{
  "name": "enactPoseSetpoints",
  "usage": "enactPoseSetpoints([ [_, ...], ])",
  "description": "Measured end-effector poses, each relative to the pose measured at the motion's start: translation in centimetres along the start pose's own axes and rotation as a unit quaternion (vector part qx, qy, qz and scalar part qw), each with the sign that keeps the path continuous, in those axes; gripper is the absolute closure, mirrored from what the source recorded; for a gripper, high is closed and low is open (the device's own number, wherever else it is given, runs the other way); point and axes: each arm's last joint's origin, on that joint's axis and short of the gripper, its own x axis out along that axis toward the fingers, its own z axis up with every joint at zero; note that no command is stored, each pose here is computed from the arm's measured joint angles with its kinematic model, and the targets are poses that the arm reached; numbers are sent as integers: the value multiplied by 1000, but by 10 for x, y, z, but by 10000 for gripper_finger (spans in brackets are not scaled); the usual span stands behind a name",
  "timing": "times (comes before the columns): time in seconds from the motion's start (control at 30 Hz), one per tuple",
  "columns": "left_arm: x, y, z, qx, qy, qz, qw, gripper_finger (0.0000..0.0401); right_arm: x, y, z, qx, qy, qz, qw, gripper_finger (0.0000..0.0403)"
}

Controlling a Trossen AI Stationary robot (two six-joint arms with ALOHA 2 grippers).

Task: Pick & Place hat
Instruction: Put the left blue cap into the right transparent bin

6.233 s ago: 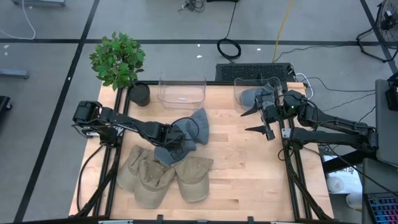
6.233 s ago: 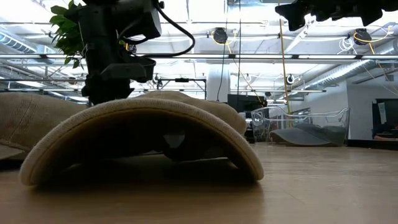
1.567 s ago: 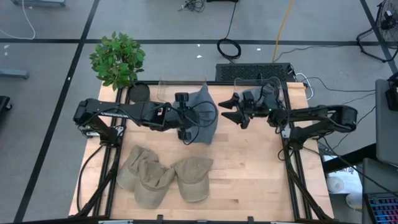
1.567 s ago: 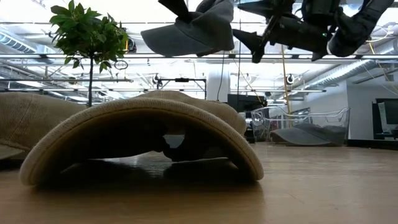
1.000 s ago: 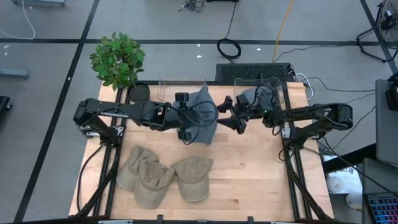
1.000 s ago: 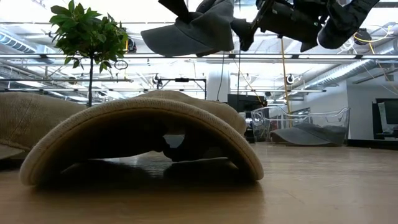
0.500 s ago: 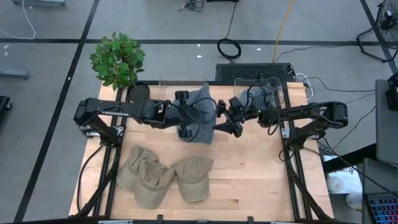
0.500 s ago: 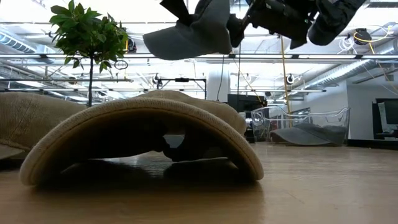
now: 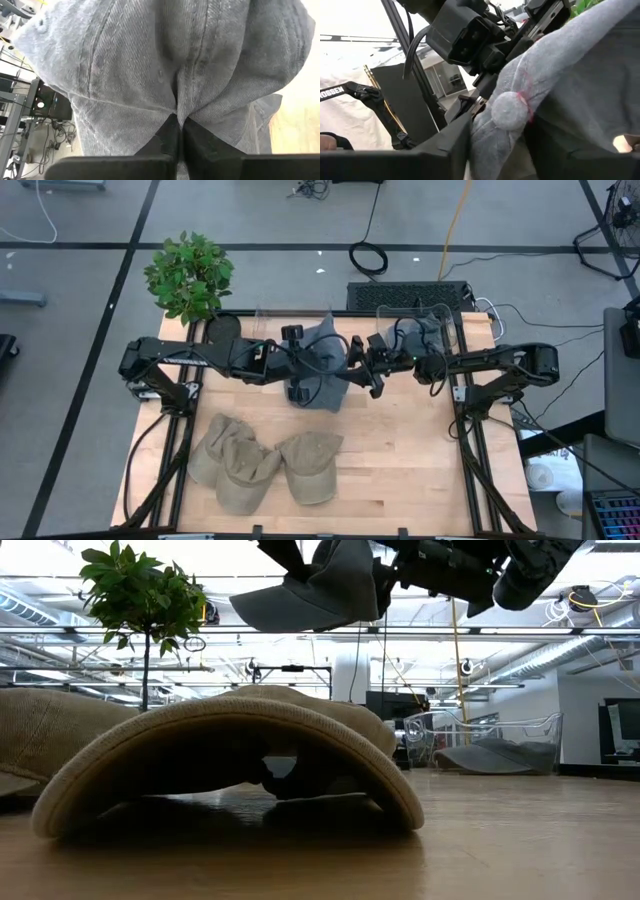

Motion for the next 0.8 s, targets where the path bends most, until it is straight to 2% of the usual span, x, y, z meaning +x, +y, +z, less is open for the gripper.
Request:
enactPoseSetpoints([
  [0.13,0,-1,0,-2,-3,-11,1000,372,0,0,0,-9,0,2,1000,318],
  [0.3,0,-1,0,-15,-3,-11,1000,384,0,0,-1,-29,4,1,1000,394],
  [0.5,0,-1,0,-23,-2,-12,1000,391,0,0,-1,-37,4,2,999,399],
  [0.8,0,-1,0,-34,-2,-12,999,344,0,-1,-2,-35,11,-1,999,402],
])
